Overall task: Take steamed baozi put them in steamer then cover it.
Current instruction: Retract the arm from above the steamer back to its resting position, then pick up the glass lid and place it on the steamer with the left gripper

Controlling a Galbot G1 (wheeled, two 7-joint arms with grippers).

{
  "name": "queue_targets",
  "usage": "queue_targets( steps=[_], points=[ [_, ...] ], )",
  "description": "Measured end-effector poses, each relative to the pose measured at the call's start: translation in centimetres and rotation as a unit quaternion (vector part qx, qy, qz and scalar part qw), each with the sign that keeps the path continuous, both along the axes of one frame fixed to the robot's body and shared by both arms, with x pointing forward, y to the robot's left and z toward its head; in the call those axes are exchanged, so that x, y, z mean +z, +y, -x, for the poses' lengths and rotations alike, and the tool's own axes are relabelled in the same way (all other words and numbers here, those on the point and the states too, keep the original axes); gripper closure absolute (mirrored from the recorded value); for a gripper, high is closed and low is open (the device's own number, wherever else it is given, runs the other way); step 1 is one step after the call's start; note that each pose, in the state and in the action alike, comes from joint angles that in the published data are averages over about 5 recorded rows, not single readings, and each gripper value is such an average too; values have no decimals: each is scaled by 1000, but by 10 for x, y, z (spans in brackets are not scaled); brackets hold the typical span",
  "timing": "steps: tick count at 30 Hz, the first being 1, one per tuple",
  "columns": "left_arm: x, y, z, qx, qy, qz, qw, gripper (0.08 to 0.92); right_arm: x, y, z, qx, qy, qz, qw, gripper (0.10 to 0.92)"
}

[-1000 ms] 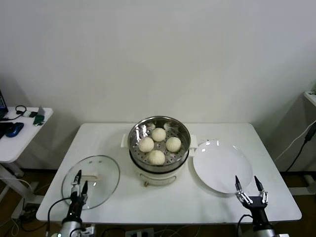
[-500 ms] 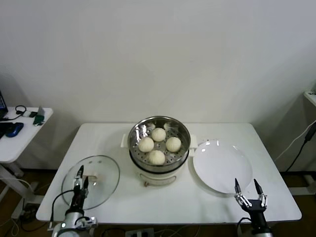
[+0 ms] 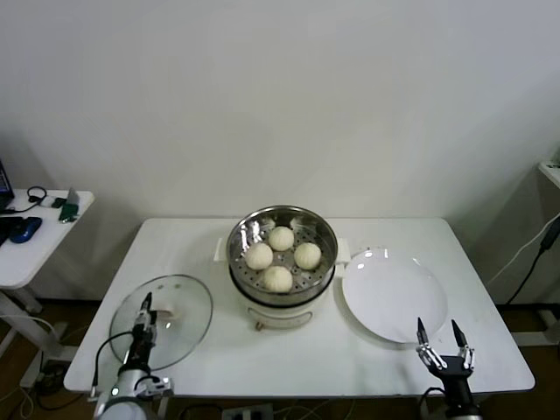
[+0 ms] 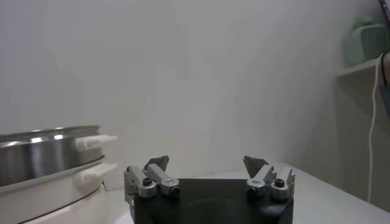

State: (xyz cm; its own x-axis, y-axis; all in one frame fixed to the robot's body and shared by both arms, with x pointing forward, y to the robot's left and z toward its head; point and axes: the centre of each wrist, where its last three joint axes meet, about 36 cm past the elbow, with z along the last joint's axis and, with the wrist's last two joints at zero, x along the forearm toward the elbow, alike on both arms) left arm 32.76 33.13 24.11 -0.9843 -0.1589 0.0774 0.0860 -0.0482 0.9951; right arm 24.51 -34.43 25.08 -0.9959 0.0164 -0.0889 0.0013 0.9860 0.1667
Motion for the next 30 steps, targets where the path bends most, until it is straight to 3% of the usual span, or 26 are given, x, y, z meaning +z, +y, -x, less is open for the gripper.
queue_targets(
  steps=[13,23,30],
  points=[
    [-11,3,-2,-3,14,6,1000,844,-2,3,0,-6,-1,-6,1000,199],
    [-1,3,-4,-2,1,16,1000,868,0,1,1,-13,1,-3,1000,200],
    [33,6,-9,5,-29,26,999,868,2,-2,3,-18,11,8,1000,199]
  ],
)
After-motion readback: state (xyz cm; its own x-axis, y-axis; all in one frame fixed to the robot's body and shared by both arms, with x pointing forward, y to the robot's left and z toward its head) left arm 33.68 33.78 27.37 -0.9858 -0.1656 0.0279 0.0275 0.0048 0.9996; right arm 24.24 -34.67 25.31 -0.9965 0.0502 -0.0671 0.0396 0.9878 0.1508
